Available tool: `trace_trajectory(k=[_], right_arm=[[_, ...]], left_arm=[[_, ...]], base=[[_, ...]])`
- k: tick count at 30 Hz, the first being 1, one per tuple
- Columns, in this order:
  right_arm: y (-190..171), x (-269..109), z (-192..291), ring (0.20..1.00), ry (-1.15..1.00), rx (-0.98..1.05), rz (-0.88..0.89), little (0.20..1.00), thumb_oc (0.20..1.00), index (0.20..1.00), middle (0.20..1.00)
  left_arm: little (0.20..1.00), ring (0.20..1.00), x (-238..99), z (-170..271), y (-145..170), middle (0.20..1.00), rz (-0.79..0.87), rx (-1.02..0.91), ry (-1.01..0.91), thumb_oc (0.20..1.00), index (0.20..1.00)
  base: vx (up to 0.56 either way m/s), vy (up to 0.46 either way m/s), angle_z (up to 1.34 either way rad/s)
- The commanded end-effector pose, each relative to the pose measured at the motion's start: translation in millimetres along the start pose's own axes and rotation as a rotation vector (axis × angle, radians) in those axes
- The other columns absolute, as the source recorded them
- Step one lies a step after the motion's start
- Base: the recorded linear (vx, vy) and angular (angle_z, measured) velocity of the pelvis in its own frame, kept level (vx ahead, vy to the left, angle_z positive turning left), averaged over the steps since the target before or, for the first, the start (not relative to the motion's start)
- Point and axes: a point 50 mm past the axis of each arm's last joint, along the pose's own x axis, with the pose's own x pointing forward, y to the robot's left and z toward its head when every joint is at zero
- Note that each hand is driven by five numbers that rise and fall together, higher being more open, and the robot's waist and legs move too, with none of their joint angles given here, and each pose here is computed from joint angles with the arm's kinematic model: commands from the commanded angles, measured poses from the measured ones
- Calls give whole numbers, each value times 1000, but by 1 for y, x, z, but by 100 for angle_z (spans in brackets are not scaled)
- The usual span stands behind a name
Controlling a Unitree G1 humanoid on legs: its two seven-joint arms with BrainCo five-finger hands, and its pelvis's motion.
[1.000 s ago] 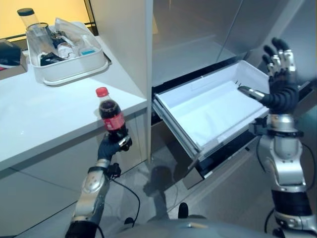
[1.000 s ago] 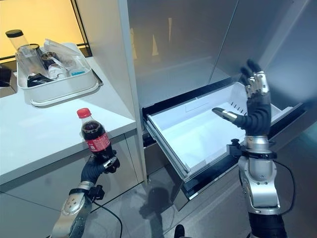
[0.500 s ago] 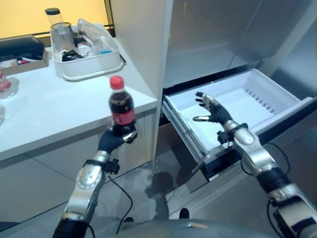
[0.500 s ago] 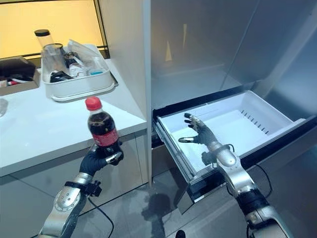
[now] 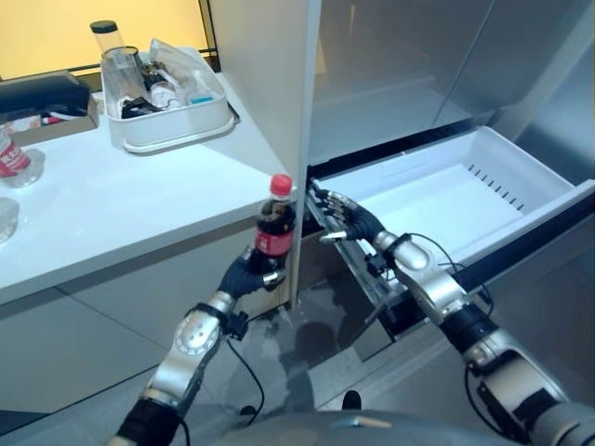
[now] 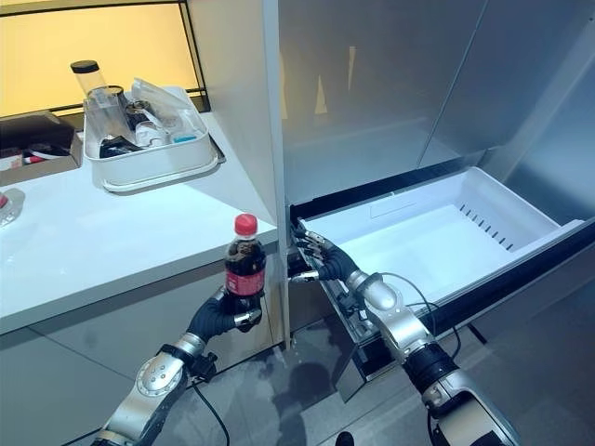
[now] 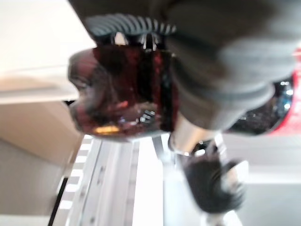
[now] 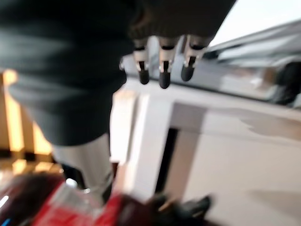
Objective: Take the drinks into the refrigerator
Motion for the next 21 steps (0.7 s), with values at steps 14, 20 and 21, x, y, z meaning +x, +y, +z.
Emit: trace_trajectory(k=[14,20,21], right_arm=[[17,47,31,1000,-148,62,0,1000,1000,1000,1000],[18,45,6,1000,-55,159,-22,1000,1000,1000,1000],[19,44,4,1000,-44,145,-11,1000,1000,1000,1000]], left_arm=[[200,200,43,52,-9,200,-58,102,-265,200,200],[200,200,43,76,-5,200,-31,24,-381,200,200],[200,200,42,79,-3,200,-32,15,-394,200,200]], base=[[0,0,0],[3,0,1],[0,0,0]])
